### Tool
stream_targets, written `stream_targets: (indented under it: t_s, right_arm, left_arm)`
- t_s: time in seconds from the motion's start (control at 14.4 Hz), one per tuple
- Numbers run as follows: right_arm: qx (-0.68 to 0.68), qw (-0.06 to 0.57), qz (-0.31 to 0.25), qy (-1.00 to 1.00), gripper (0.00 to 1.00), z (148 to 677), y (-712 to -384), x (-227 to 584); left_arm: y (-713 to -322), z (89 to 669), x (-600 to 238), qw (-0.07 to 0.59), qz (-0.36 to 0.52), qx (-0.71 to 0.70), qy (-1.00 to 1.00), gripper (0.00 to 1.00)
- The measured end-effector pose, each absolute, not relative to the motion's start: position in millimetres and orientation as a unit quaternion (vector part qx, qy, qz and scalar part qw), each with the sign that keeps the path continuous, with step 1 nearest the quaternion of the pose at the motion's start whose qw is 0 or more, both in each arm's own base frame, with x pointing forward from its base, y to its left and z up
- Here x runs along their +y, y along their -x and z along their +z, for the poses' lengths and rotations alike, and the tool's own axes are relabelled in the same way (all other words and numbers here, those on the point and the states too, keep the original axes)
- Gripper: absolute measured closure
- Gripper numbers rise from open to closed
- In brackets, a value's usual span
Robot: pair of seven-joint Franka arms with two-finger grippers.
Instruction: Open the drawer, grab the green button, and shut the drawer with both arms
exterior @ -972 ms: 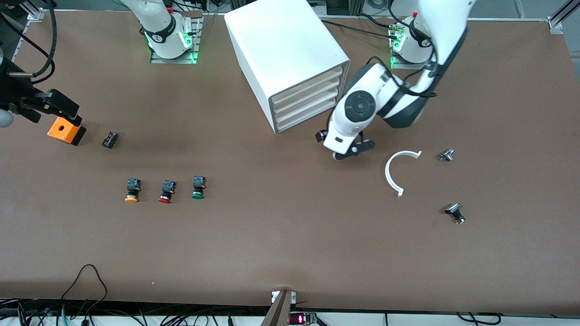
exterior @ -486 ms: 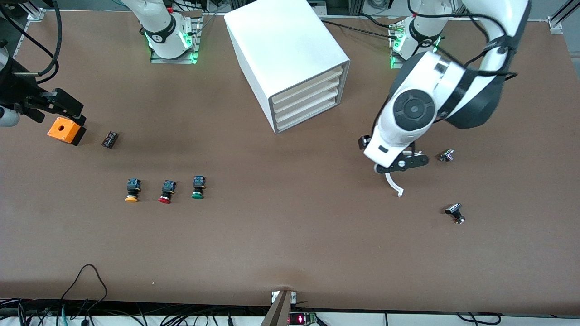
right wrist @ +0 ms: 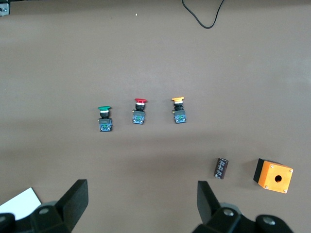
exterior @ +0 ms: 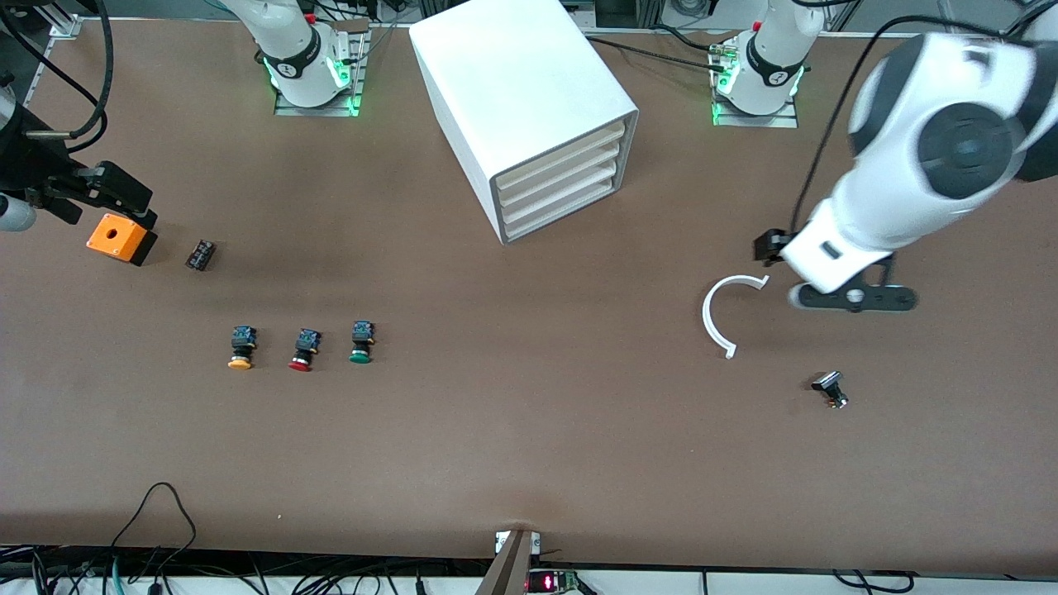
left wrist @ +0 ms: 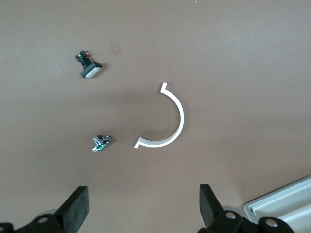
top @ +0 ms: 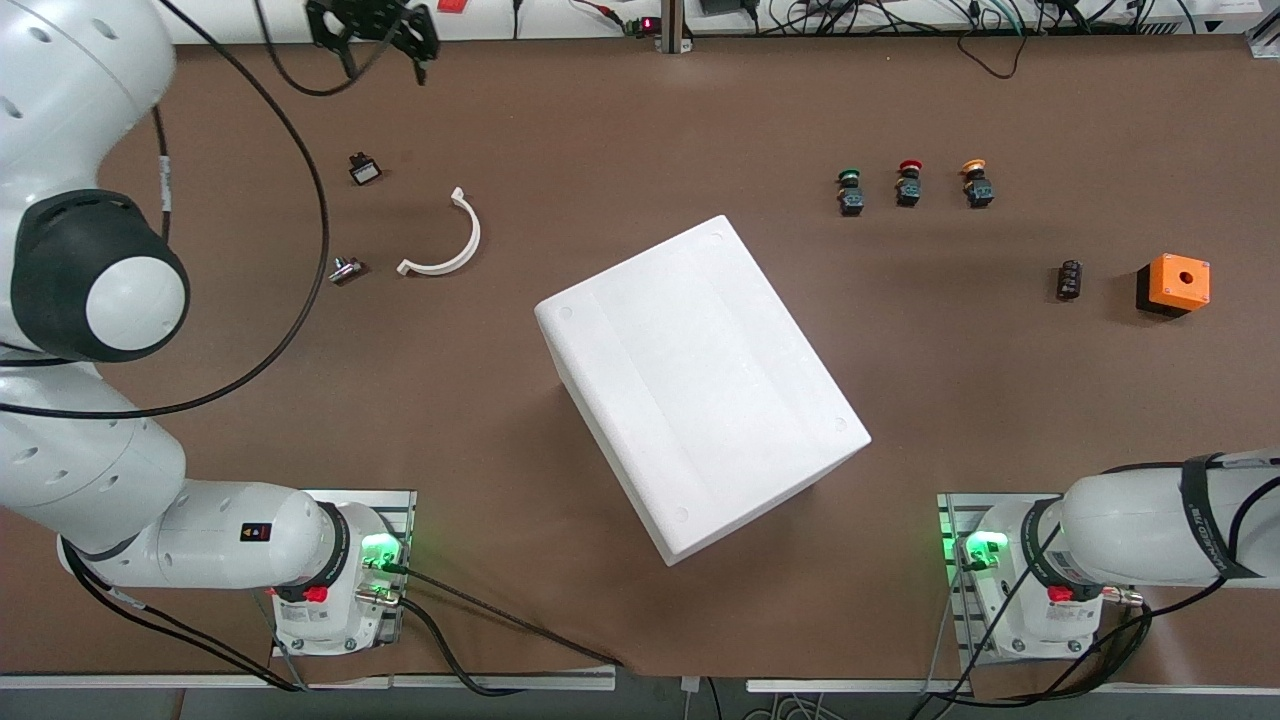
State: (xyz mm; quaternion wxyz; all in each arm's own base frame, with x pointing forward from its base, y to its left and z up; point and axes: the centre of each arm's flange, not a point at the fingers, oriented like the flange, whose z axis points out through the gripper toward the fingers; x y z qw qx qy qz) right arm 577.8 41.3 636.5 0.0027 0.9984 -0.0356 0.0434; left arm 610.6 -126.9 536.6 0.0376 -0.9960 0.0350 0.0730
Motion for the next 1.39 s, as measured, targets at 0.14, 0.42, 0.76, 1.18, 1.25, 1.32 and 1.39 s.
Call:
stream_targets:
  t_s: [0.14,0.42,0.76,1.18,1.25,1.32,1.39]
  right_arm:
    - [-0.036,0.003,0.044,-0.998,0.00,636,-578,41]
    - [-0.035,0.003,0.044,-0.998,0.00,637,-578,42]
    - [-0.035,0.002,0.050,-0.998,0.00,642,-578,42]
    - [-0.035,0.002,0.050,-0.998,0.00,642,-578,42]
    - [-0.035,0.002,0.050,-0.998,0.00,642,-578,42]
    - [-0.035,0.002,0.050,-0.998,0.00,642,-578,42]
    - [-0.035,0.002,0.050,-0.998,0.00,642,-578,42]
  left_arm:
    - [-604,560,-81,0.017,0.063,0.055,0.996,0.00]
    - [-575,578,-56,0.013,0.004,0.058,0.998,0.00]
    - [-553,573,-52,0.011,0.012,0.054,0.998,0.00]
    - [-554,567,-38,0.010,0.027,0.041,0.999,0.00]
    - [-554,567,-38,0.010,0.027,0.040,0.999,0.00]
    - [-554,569,-38,0.010,0.026,0.037,0.999,0.00]
    - [-554,570,-39,0.010,0.024,0.030,0.999,0.00]
